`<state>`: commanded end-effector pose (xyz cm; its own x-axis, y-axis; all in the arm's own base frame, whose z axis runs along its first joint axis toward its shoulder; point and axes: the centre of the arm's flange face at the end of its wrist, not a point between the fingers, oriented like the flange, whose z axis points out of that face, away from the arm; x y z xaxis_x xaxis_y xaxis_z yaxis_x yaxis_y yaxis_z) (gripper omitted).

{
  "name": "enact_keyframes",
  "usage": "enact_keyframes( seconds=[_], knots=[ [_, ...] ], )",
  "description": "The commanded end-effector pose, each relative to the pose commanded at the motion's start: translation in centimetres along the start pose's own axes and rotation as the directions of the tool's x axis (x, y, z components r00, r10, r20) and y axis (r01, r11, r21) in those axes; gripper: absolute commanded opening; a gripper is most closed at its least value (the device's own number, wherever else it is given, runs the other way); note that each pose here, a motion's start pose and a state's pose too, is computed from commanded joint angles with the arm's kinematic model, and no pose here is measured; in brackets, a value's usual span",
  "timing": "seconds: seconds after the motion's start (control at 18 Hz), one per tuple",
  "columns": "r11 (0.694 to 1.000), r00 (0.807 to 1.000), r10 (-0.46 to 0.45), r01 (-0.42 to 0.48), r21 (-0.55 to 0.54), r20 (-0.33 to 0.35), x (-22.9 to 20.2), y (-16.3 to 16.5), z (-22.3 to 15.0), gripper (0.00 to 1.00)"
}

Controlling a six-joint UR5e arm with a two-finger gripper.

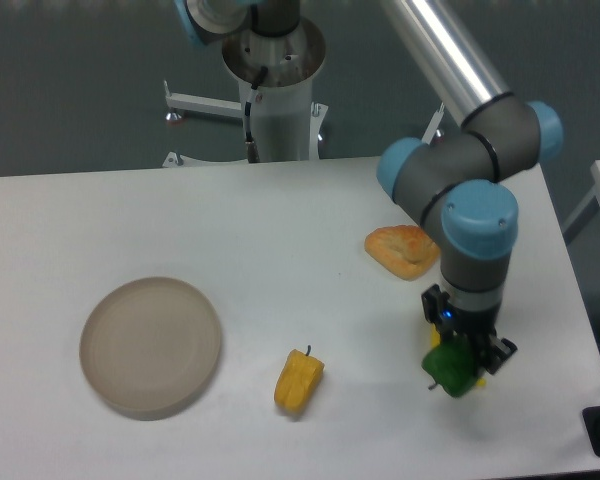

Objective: Place the green pepper on the table
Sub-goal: 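Carry the green pepper over the table toward the bread slice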

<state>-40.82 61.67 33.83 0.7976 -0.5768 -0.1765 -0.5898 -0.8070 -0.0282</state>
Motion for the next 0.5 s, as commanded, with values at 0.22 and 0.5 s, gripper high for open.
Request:
enact_keyframes(
  seconds=[0.22, 0.5],
  knots=[
    [0.998, 0.996, -0.005, 0.010, 0.058, -0.086, 4.7, 0.6, 1.0, 0.39],
    [0.995, 0.989, -0.031, 0.043, 0.085, -0.144, 8.2, -0.1, 1.9, 0.39]
  ],
)
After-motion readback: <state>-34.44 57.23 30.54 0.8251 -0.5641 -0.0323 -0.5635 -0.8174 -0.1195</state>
